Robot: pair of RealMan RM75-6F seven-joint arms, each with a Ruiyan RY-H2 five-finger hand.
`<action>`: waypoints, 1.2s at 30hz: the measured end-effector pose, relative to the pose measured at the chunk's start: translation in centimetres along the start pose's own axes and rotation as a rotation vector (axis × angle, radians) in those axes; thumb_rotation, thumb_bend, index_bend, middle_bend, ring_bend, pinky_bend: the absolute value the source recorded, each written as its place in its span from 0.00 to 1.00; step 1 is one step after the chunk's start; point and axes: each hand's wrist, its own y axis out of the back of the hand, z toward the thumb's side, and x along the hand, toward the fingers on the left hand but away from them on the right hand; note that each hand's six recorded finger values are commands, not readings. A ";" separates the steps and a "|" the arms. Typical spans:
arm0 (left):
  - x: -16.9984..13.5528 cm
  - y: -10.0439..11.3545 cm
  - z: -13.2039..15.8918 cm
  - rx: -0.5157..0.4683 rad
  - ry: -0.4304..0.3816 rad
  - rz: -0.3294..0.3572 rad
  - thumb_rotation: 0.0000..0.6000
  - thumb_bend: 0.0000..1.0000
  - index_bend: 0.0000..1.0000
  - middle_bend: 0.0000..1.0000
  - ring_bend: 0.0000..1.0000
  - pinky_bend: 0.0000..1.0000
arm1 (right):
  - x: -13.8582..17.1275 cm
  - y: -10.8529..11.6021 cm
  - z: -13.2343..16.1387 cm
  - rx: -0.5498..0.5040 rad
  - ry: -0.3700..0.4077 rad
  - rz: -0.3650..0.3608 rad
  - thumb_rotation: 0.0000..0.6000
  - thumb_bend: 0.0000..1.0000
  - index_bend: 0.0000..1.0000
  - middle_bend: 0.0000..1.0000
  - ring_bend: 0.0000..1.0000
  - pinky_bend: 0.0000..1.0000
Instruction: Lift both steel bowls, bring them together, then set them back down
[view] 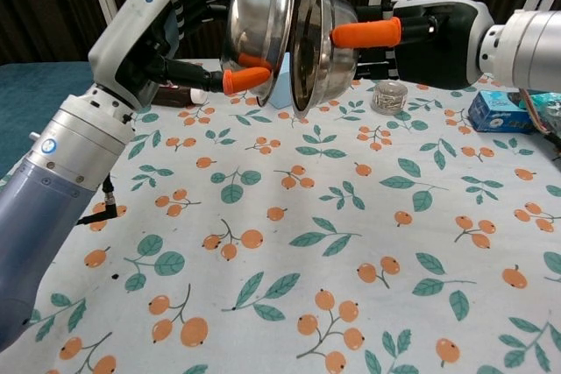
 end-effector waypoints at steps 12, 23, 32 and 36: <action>0.3 3.8 -2.3 0.457 0.156 -0.122 1.00 0.00 0.40 0.29 0.23 0.35 | 0.2 4.5 -2.7 0.583 -0.098 -0.128 1.00 0.10 0.46 0.29 0.46 0.17; -0.7 7.1 -3.4 0.646 0.482 -0.345 1.00 0.00 0.36 0.28 0.23 0.35 | 1.1 7.2 -3.2 1.073 -0.183 -0.215 1.00 0.11 0.46 0.29 0.45 0.16; -2.9 9.2 -6.3 0.771 0.742 -0.505 1.00 0.00 0.34 0.28 0.23 0.35 | 1.1 7.2 -3.6 1.377 -0.247 -0.227 1.00 0.11 0.47 0.29 0.44 0.16; -3.5 9.1 -7.2 0.789 0.817 -0.572 1.00 0.00 0.33 0.26 0.23 0.35 | 1.1 7.2 -4.1 1.471 -0.278 -0.231 1.00 0.11 0.47 0.29 0.43 0.15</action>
